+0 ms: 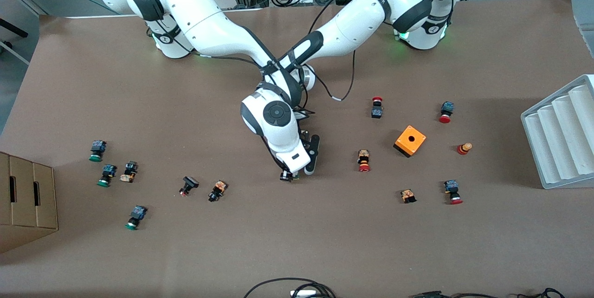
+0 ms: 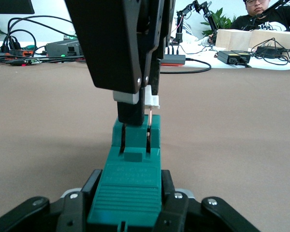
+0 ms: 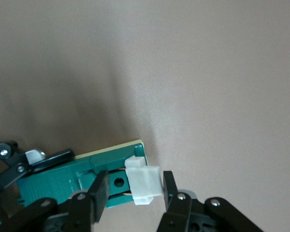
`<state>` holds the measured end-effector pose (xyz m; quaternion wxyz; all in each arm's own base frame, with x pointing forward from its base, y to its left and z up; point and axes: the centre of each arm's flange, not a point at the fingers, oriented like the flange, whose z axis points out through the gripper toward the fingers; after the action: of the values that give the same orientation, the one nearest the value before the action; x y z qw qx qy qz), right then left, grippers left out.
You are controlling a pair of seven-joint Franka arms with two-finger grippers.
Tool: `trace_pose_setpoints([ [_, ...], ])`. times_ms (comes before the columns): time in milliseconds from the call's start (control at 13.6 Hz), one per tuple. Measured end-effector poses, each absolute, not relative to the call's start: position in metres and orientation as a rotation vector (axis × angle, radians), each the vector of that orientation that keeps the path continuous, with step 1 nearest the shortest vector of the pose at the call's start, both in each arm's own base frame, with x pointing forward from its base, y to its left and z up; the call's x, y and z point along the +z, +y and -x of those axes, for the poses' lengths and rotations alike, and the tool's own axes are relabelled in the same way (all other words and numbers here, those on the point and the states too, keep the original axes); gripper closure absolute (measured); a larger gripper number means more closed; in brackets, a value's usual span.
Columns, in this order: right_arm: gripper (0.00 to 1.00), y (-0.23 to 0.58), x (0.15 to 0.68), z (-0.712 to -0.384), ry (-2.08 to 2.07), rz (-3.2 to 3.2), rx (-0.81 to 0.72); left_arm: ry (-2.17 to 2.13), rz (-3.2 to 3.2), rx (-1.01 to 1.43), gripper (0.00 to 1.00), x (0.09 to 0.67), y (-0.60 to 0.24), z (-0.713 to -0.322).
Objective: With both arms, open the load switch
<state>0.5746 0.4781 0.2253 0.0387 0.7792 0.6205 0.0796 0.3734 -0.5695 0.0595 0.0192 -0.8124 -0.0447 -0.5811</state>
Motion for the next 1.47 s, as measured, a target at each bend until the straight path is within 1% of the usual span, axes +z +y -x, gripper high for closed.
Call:
trace_pose_setpoints([
  [516,0.48,0.478,0.235,-0.566,1.912,-2.389,0.233,-0.139,2.521,-1.804,0.46,0.059,-0.57,-0.373],
  [884,0.48,0.48,0.23,-0.555,1.927,-2.382,0.193,-0.139,2.521,-1.804,0.46,0.059,-0.569,-0.373],
  [1474,0.49,0.479,0.234,-0.552,1.929,-2.383,0.189,-0.139,2.521,-1.804,0.46,0.059,-0.569,-0.373],
])
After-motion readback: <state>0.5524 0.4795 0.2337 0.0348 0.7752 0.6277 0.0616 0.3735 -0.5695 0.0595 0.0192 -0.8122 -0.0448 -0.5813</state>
